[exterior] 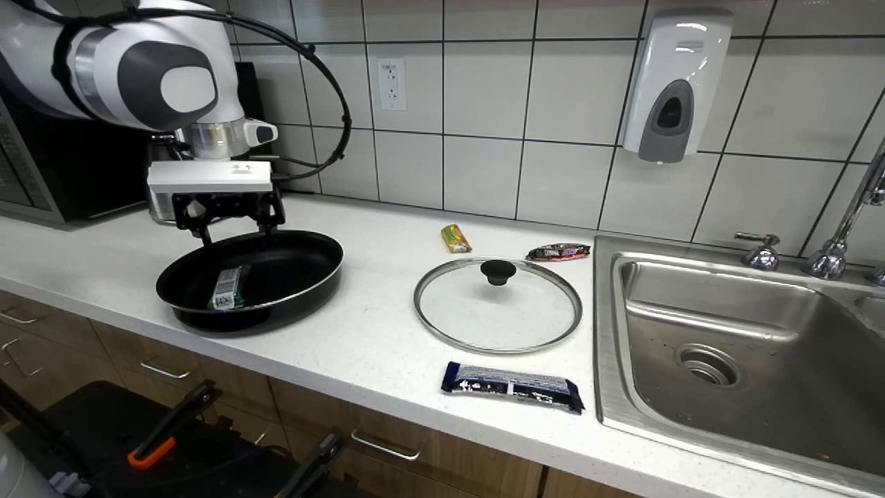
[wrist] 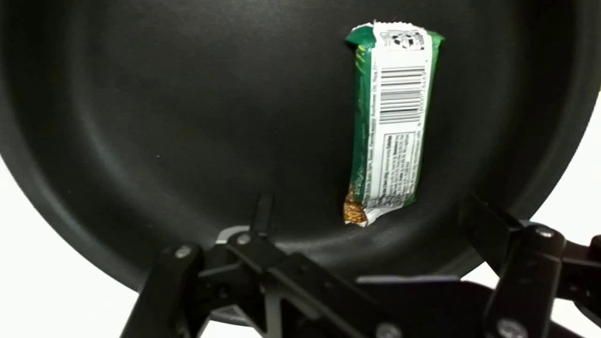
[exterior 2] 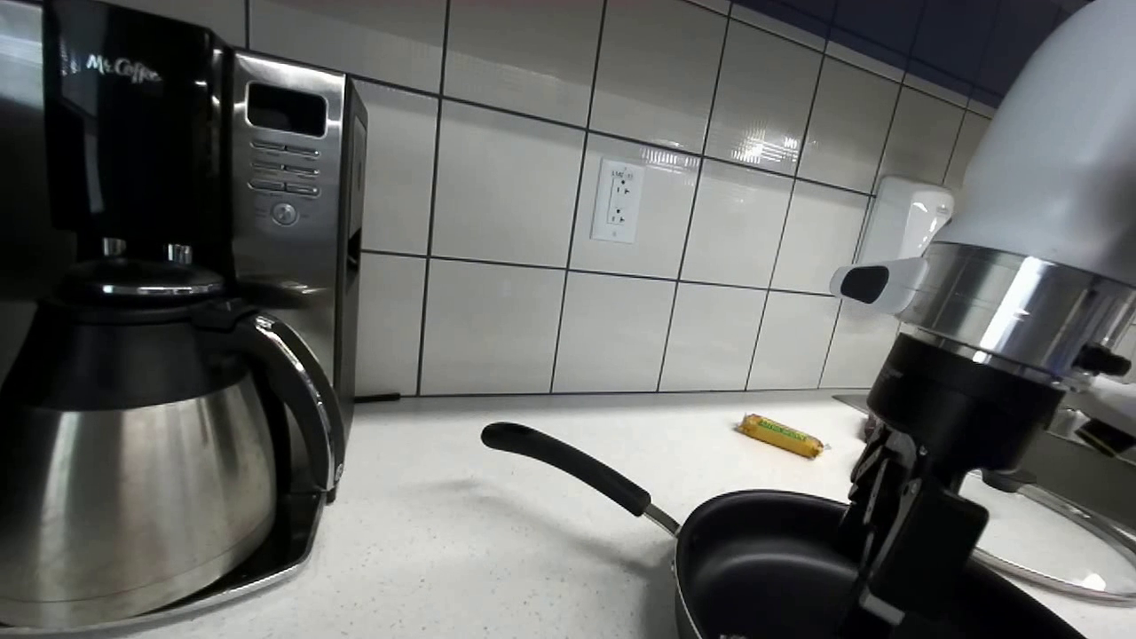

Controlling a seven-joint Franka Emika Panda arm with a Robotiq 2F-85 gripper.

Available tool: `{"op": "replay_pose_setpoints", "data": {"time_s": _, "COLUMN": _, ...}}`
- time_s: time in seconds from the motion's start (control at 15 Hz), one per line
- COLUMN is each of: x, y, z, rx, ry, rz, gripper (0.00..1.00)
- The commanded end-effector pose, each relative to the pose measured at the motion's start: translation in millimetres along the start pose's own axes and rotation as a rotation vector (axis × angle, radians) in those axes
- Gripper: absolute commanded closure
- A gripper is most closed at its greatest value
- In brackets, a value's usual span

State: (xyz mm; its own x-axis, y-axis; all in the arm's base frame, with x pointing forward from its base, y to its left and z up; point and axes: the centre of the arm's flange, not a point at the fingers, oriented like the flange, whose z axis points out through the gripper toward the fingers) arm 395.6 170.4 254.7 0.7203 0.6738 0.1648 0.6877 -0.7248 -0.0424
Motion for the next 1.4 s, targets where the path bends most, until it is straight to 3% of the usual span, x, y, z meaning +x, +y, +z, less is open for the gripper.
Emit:
{"op": "replay_pose_setpoints", "data": {"time_s": 0.0, "x": 0, "y": 31, "z": -30, "rx": -0.036, "ry": 0.022, "rz": 0.045, "gripper": 0.0}}
{"op": "replay_pose_setpoints", "data": {"time_s": 0.27, "x": -12, "y": 74, "z": -48, "rx": -0.102, "ry": 0.042, "rz": 0.067, "gripper": 0.0}}
{"op": "replay_pose_setpoints", "data": {"time_s": 0.6, "x": -35, "y": 126, "z": -72, "rx": -0.136, "ry": 0.087, "rz": 0.197, "gripper": 0.0}}
{"op": "replay_pose_setpoints", "data": {"time_s": 0.67, "x": -32, "y": 114, "z": -55, "rx": -0.129, "ry": 0.074, "rz": 0.166, "gripper": 0.0}}
{"op": "replay_pose_setpoints", "data": {"time_s": 1.33, "x": -36, "y": 126, "z": -62, "rx": -0.14, "ry": 0.086, "rz": 0.194, "gripper": 0.0}}
